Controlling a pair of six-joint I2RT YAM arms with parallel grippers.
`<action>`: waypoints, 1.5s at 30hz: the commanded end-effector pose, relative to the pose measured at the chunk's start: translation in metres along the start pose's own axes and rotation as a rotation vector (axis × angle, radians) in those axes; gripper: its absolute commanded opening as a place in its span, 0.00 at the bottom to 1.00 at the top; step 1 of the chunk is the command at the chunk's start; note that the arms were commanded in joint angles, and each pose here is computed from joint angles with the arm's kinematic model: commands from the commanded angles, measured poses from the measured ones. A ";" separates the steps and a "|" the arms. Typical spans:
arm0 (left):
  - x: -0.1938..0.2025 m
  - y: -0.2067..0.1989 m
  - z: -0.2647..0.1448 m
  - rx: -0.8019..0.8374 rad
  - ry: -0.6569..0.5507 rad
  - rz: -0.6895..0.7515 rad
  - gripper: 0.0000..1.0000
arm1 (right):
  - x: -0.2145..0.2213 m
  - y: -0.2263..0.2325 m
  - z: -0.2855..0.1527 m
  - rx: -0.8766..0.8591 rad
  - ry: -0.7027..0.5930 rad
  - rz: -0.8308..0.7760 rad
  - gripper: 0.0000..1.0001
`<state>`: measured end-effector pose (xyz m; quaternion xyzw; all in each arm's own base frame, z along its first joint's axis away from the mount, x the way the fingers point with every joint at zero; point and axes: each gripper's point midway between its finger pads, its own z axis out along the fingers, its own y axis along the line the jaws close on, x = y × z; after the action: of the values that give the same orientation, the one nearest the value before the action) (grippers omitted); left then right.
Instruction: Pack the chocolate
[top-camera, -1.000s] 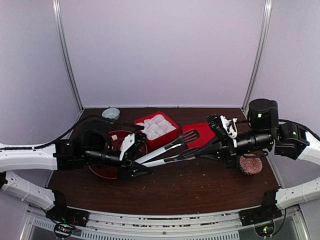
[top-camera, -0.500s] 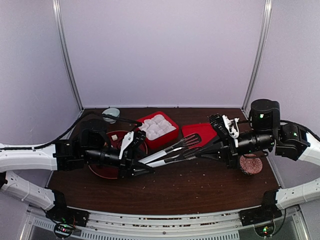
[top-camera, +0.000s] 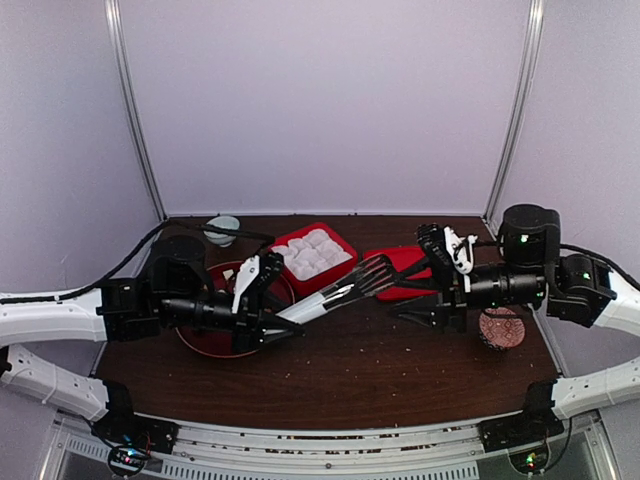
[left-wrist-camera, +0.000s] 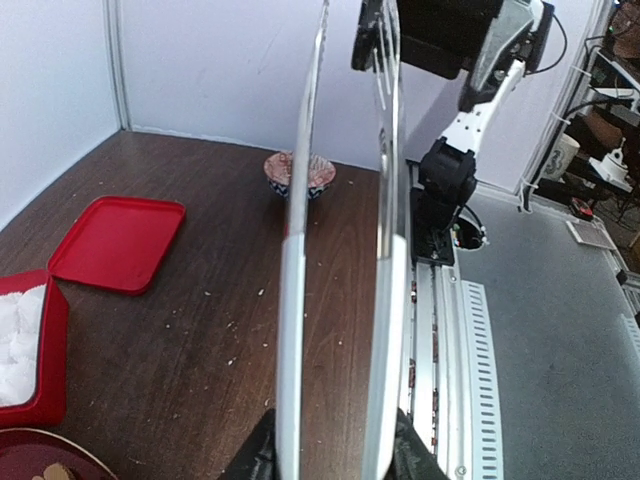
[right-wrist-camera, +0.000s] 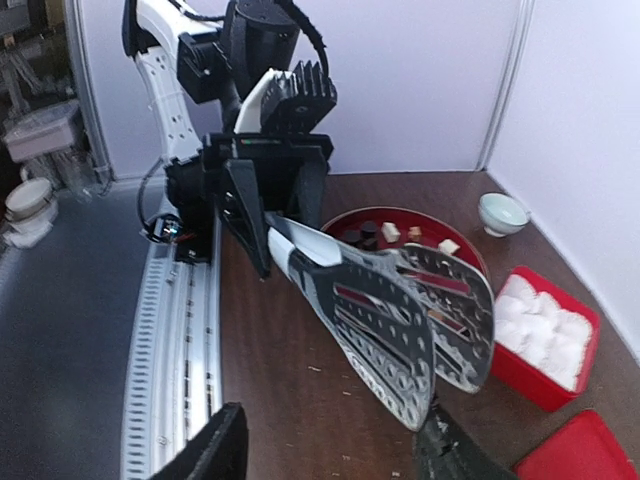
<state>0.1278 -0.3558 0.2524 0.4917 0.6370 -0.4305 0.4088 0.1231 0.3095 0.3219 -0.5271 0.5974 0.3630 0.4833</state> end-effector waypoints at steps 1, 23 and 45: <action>-0.010 0.022 -0.013 -0.101 -0.040 -0.076 0.23 | -0.014 -0.029 -0.018 0.174 -0.077 0.019 0.62; 0.134 0.114 -0.158 -0.852 0.396 -0.710 0.25 | 0.058 -0.121 0.017 0.305 -0.057 0.415 0.77; 0.174 0.117 -0.189 -0.951 0.546 -0.986 0.30 | 0.075 -0.119 0.015 0.297 -0.033 0.413 0.76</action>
<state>0.1875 -0.1113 0.1242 0.0231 0.9816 -0.0999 0.1613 0.2456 0.2837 0.2505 -0.3089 0.7410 0.3661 0.4707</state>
